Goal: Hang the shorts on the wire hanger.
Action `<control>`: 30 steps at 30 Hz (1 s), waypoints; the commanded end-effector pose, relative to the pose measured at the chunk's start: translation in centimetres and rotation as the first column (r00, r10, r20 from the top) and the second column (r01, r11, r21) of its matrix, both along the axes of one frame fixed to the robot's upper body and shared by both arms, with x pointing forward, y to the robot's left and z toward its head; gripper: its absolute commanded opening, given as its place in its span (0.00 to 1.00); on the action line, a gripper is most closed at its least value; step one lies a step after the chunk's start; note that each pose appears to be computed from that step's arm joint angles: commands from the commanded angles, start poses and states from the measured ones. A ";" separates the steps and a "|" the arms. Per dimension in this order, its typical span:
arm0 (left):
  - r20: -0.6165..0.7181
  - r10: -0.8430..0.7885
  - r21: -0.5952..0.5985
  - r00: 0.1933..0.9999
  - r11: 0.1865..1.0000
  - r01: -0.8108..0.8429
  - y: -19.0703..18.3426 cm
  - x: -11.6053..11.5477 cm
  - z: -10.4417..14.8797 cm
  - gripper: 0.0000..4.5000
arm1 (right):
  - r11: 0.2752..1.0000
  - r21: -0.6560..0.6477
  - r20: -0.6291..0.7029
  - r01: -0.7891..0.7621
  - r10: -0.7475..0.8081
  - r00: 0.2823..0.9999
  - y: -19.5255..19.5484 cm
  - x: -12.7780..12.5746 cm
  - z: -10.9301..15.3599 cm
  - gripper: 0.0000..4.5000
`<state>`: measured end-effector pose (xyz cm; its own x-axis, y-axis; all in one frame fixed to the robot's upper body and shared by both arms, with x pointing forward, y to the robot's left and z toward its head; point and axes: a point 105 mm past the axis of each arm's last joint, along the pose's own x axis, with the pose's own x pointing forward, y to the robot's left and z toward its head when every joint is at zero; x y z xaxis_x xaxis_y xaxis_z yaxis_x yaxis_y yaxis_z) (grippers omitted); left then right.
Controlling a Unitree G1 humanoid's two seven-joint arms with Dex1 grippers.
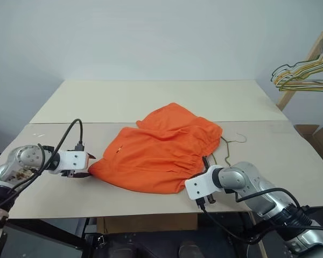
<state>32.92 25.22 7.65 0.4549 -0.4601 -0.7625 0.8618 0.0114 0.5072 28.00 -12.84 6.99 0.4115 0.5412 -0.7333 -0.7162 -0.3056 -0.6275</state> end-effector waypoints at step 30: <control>-0.236 0.060 0.165 0.970 0.986 -0.021 -0.4 -10.1 1.1 0.02 | 0.999 -0.001 0.165 0.051 -0.051 0.985 -0.4 2.6 1.9 0.00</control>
<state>22.47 24.42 7.13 0.2150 -0.3376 -0.9164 0.9701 -0.0344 0.2402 29.71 -12.82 7.00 0.5041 0.5104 -0.6967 -0.6680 -0.2808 -0.6891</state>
